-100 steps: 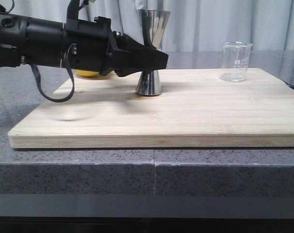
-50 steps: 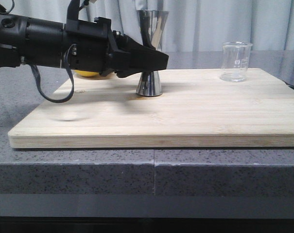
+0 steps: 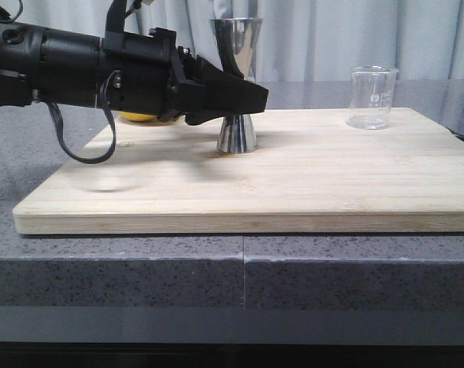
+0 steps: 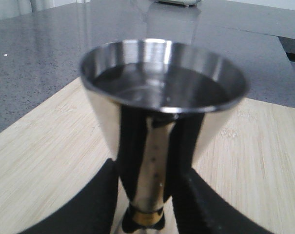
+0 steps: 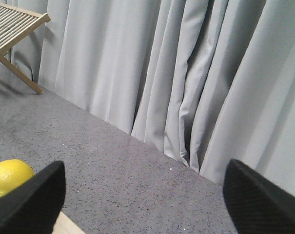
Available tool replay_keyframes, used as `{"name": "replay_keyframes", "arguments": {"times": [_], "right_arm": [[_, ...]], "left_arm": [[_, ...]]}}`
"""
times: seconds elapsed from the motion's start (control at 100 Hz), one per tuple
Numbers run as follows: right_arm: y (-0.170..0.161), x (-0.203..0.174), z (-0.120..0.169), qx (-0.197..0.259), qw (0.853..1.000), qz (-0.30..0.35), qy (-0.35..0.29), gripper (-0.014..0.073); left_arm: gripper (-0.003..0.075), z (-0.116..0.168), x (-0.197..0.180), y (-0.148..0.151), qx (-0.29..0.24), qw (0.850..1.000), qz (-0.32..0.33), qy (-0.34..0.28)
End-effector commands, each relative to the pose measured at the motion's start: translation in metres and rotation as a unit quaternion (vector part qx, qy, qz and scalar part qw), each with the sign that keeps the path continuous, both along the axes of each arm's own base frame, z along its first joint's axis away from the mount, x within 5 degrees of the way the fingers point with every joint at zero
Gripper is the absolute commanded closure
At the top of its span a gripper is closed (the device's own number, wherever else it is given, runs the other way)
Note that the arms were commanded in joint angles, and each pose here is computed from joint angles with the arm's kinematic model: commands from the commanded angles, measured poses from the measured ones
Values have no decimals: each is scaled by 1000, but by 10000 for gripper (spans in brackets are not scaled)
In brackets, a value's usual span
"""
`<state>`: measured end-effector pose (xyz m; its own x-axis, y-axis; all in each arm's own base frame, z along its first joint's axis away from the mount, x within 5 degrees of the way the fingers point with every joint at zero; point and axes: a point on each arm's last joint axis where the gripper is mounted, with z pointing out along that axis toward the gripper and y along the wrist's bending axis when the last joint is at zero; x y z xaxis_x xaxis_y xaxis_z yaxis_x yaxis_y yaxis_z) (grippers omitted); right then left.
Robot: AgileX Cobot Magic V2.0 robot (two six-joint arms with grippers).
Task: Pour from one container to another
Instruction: 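Open the left gripper and slide it back off the jigger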
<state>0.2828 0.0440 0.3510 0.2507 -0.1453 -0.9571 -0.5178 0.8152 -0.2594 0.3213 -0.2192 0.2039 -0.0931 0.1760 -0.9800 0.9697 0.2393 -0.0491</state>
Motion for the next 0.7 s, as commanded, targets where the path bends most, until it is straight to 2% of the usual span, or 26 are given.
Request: {"name": "replay_keyframes", "arguments": {"times": [0.0, 0.33, 0.69], "right_arm": [[1, -9, 22, 26, 999, 14, -46, 1], [1, -9, 22, 26, 999, 14, -46, 1], [1, -9, 22, 27, 998, 13, -46, 1]], "left_arm": [[407, 32, -2, 0, -50, 998, -6, -31], [202, 33, 1, 3, -55, 998, -3, -31], [197, 38, 4, 19, -76, 996, -21, -38]]}}
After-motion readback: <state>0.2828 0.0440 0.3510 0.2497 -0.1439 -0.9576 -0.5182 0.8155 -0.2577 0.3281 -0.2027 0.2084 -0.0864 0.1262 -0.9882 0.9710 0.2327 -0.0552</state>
